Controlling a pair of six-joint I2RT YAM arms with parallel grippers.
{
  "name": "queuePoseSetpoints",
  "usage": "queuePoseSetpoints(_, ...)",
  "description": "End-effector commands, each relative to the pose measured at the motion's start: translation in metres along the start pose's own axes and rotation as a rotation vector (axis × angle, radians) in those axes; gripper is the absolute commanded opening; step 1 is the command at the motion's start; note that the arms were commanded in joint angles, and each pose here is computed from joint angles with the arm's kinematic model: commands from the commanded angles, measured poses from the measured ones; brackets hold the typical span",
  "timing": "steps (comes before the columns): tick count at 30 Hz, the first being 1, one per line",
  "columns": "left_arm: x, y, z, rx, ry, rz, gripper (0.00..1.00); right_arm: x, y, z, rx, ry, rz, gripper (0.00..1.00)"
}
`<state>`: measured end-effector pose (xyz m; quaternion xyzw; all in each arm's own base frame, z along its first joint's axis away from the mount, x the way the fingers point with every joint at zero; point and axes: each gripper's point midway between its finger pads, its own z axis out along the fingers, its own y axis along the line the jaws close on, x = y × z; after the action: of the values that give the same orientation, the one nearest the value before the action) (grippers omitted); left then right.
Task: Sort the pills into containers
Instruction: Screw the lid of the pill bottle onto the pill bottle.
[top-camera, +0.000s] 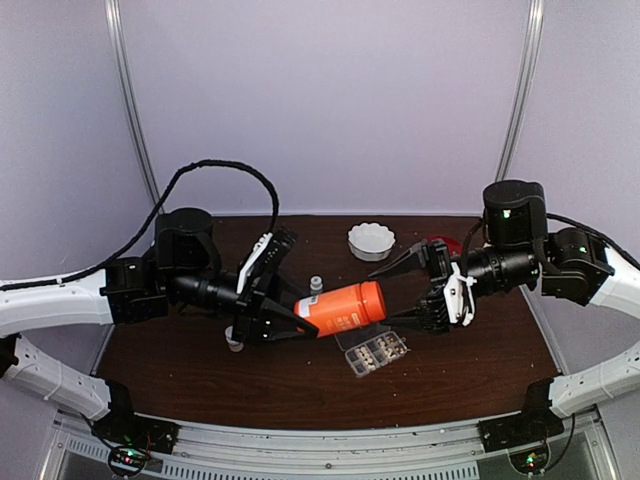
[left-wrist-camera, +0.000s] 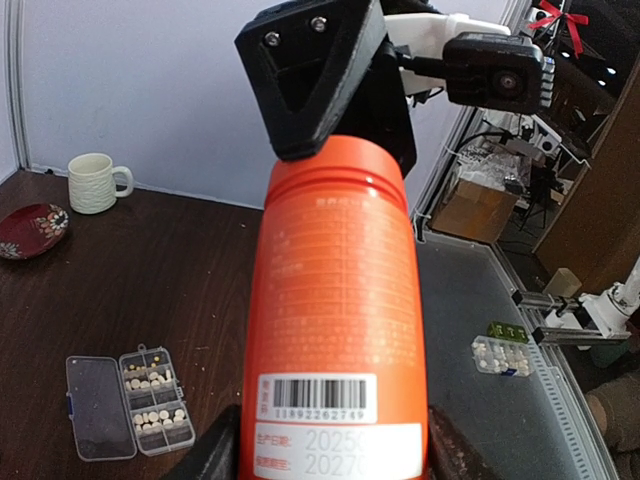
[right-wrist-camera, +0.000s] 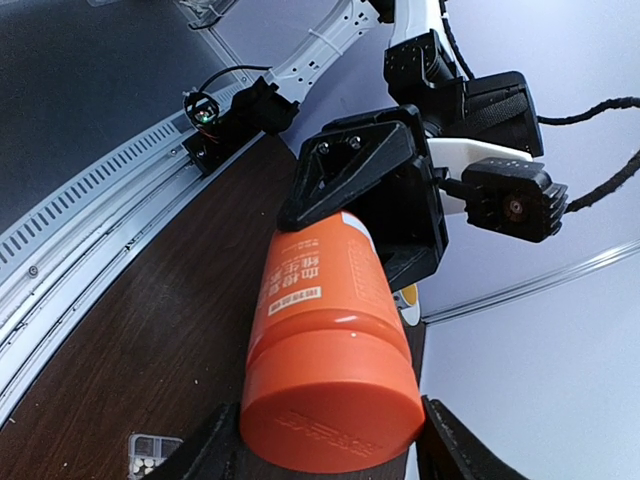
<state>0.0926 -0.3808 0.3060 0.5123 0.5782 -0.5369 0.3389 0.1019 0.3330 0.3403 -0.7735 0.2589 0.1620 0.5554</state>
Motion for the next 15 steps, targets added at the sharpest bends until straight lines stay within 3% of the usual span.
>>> queuePoseSetpoints(1,-0.0256,-0.0079,-0.0020,0.034,-0.059,0.048,0.00,-0.0092,-0.0033,-0.0012,-0.009,-0.023,-0.007,0.54)
queuePoseSetpoints(9,-0.0249,-0.0088,-0.0016,0.041,-0.054,0.045,0.00,-0.0115,-0.0025,0.0013,-0.022,-0.034,0.025,0.44)
queuePoseSetpoints(15,-0.0239,-0.0080,-0.0003,0.042,-0.050,0.045,0.00,-0.0173,-0.0107,0.0057,-0.019,-0.057,0.137,0.34)
